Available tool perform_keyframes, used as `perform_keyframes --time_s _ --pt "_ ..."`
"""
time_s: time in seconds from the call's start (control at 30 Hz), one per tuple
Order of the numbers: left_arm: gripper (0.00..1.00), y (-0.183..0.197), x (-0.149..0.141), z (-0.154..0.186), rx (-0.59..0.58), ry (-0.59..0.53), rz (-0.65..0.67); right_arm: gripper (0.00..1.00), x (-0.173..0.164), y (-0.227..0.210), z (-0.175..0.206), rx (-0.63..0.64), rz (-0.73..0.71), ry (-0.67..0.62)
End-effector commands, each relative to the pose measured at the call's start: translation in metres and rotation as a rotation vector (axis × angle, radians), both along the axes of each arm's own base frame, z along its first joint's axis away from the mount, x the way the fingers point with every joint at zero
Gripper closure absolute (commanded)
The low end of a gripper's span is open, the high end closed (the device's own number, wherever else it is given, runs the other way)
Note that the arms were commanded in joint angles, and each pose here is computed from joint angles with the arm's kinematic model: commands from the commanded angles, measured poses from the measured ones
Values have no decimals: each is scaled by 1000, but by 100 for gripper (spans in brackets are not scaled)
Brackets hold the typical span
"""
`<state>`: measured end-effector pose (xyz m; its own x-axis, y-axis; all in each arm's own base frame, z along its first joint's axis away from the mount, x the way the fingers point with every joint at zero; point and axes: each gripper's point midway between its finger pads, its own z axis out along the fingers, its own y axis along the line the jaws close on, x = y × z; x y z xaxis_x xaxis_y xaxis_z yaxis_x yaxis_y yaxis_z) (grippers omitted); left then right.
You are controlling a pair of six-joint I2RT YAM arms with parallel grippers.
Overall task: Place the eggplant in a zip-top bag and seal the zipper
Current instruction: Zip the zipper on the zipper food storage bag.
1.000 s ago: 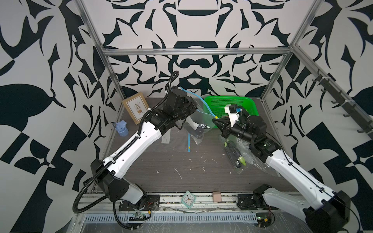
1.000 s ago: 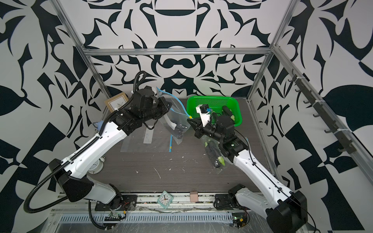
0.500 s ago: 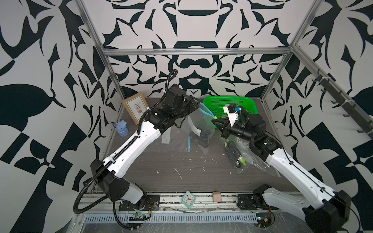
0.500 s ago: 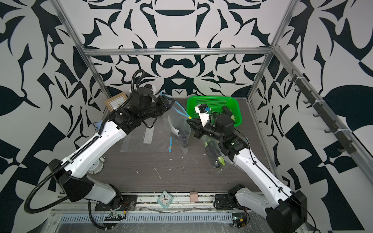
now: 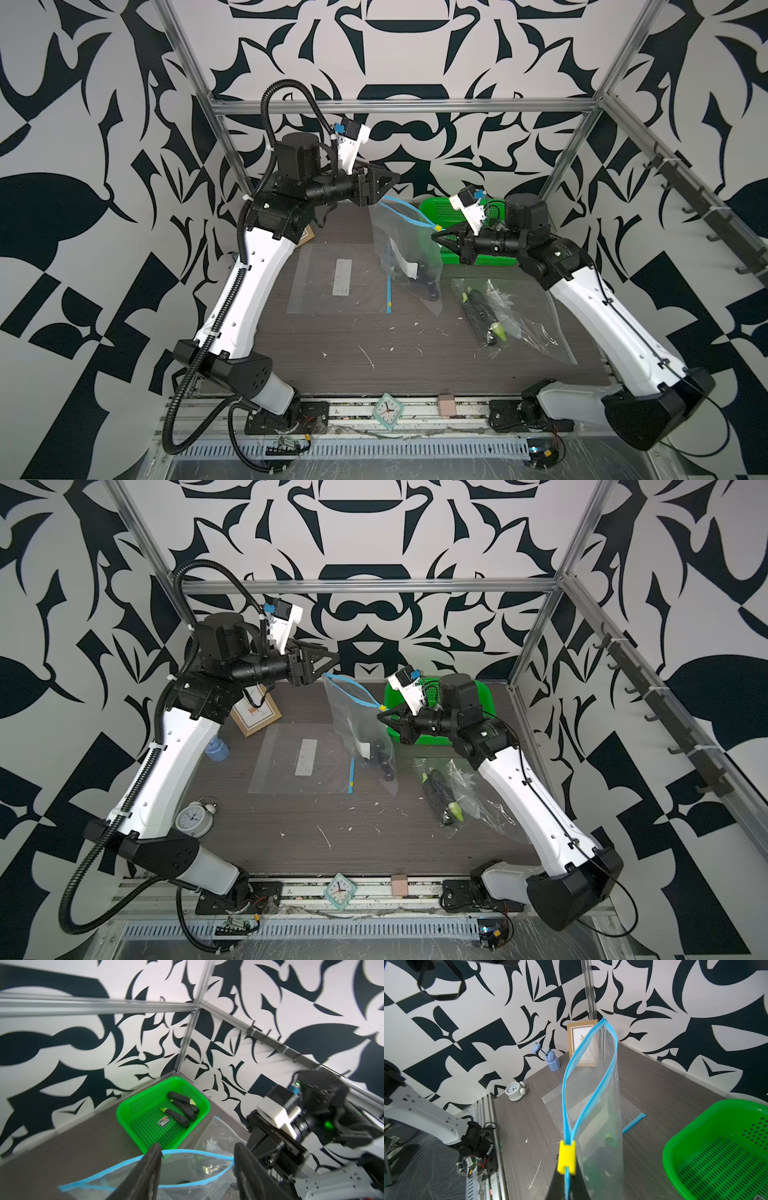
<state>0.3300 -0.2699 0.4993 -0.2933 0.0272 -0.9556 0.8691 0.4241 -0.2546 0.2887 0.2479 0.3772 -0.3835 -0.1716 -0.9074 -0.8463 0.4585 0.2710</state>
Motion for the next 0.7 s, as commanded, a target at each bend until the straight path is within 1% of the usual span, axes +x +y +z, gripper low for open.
perform_keyframes --time_s 0.0,0.2,0.3,0.47,0.53,0.67 --pt "42 -16 -44 -23 97 -57 -310 100 -30 -3 26 -1 127 -9" --pt "42 -35 -76 -39 169 -88 -463 100 -42 0 44 21 191 1" --pt "39 -45 -77 -49 199 -83 -481 100 -44 4 46 30 225 16" --pt "37 -54 -80 -61 207 -36 -530 100 -49 12 46 7 257 27" --pt "37 -57 -84 -65 215 -32 -549 100 -49 14 44 1 265 30" --pt "41 -58 -88 -73 234 -20 -569 100 -51 19 42 -14 280 33"
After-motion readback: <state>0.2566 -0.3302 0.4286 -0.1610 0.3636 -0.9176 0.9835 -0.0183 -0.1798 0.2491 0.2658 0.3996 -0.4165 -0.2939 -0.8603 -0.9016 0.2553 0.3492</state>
